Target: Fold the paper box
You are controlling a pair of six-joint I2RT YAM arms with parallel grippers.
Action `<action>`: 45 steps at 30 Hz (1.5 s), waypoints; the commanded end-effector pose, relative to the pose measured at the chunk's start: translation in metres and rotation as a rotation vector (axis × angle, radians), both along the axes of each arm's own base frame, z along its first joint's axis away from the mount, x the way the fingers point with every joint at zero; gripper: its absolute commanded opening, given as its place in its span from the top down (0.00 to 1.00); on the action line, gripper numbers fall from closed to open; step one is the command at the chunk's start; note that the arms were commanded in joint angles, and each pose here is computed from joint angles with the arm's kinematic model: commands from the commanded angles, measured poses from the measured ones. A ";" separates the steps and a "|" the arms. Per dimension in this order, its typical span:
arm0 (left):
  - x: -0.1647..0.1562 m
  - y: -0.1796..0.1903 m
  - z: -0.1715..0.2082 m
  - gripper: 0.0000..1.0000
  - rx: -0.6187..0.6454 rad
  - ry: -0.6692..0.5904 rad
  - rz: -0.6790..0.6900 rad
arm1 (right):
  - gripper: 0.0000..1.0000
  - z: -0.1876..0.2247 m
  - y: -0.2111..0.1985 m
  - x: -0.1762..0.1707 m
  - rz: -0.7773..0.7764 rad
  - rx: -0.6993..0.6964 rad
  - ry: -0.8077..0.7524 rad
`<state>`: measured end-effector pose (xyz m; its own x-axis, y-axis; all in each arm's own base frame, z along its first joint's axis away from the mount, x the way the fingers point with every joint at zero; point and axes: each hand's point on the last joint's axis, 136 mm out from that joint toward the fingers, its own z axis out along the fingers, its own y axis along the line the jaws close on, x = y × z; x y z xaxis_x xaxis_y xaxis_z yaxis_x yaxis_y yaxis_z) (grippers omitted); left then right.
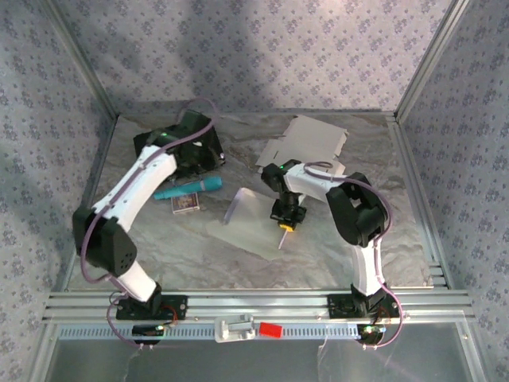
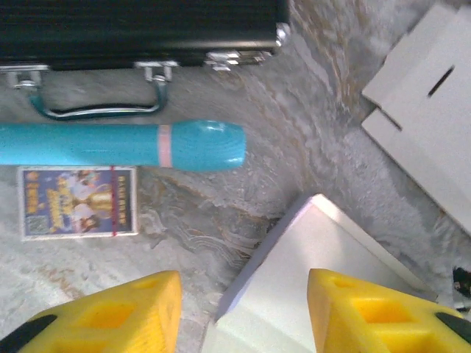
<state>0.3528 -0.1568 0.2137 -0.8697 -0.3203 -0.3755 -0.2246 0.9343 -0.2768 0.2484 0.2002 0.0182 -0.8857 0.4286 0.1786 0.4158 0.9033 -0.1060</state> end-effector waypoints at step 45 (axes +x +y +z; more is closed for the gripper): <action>-0.015 -0.079 -0.082 0.73 -0.516 0.058 -0.018 | 0.49 0.230 0.157 0.039 0.579 0.567 -0.602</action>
